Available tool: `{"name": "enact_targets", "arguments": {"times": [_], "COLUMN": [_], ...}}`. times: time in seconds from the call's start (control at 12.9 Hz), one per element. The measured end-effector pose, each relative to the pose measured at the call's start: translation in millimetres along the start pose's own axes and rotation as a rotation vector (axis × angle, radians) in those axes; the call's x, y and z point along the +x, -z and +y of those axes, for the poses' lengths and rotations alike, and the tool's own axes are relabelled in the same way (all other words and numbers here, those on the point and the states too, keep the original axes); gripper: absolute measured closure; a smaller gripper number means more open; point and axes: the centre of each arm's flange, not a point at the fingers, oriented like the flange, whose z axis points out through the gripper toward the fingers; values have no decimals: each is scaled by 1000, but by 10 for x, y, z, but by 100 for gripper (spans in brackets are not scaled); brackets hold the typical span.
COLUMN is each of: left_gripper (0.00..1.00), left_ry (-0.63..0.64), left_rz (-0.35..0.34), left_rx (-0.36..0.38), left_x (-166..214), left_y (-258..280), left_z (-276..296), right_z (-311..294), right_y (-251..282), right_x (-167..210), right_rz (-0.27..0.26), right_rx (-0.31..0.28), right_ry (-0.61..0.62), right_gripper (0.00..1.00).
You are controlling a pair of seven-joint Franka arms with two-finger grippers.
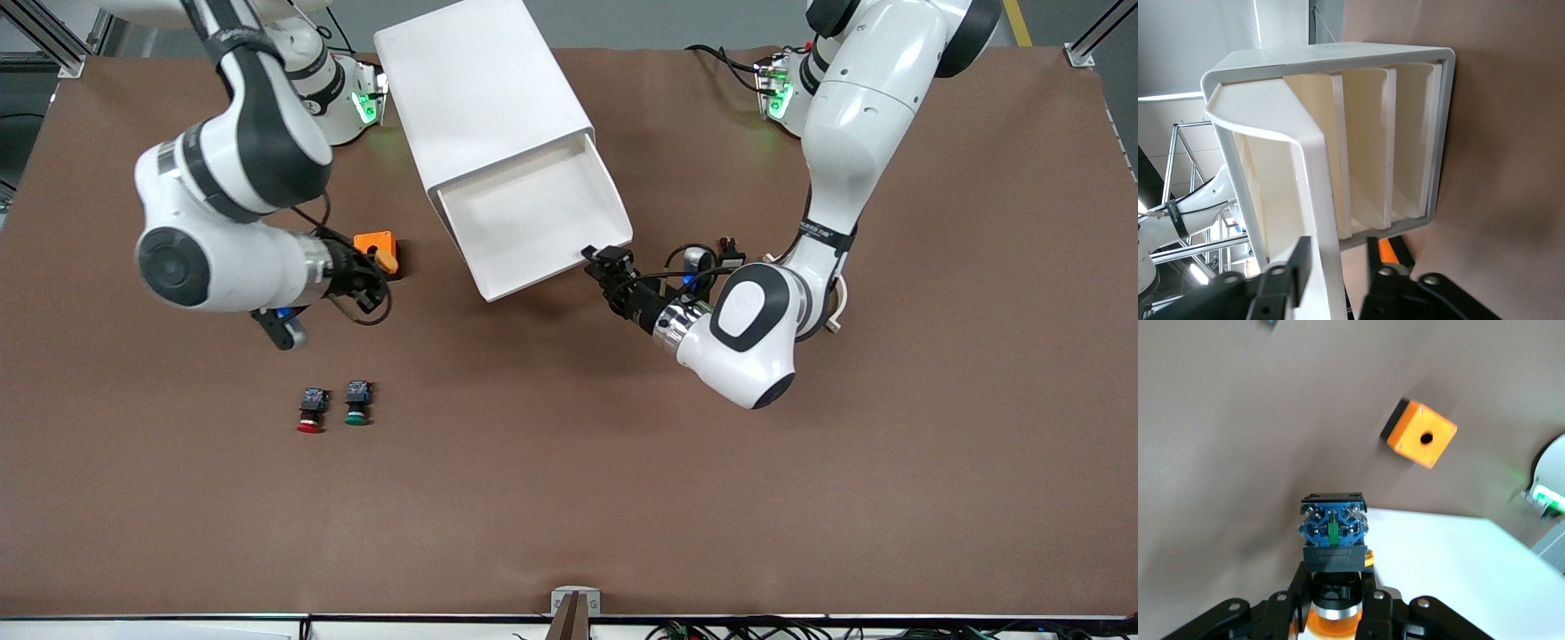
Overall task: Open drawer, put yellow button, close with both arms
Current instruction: 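Carry the yellow button into the open drawer with the right gripper and release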
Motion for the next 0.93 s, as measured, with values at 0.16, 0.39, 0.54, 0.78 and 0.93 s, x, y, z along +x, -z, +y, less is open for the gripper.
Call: {"name": "enact_targets", "arguments": {"times": [0.16,0.39,0.54,0.78,0.93], "left_gripper": [30,0,0,0,0], "left_ry": [-17,-40,-89,-213,-353], "left_rz": [28,77,72,164,319], "left_rx": [-48,-133,-177,-308,-429], "left_x": [42,210,395,678,752], "left_y": [231,704,1107,1606,1773], "left_z": [-42,-60,-25,-90,-341], "right_z": [-87,-183,-271,-414,-542], "right_y": [42,44,-15,-228,-438], "right_x": [-495,-1109,-1460,-1910,-1985], "right_rz": [15,32,36,31,41], "right_rx": [17,64,125,187,200], "right_ry": [-75,-161,-213,-261,-282], "right_gripper": [67,67,67,67,67]}}
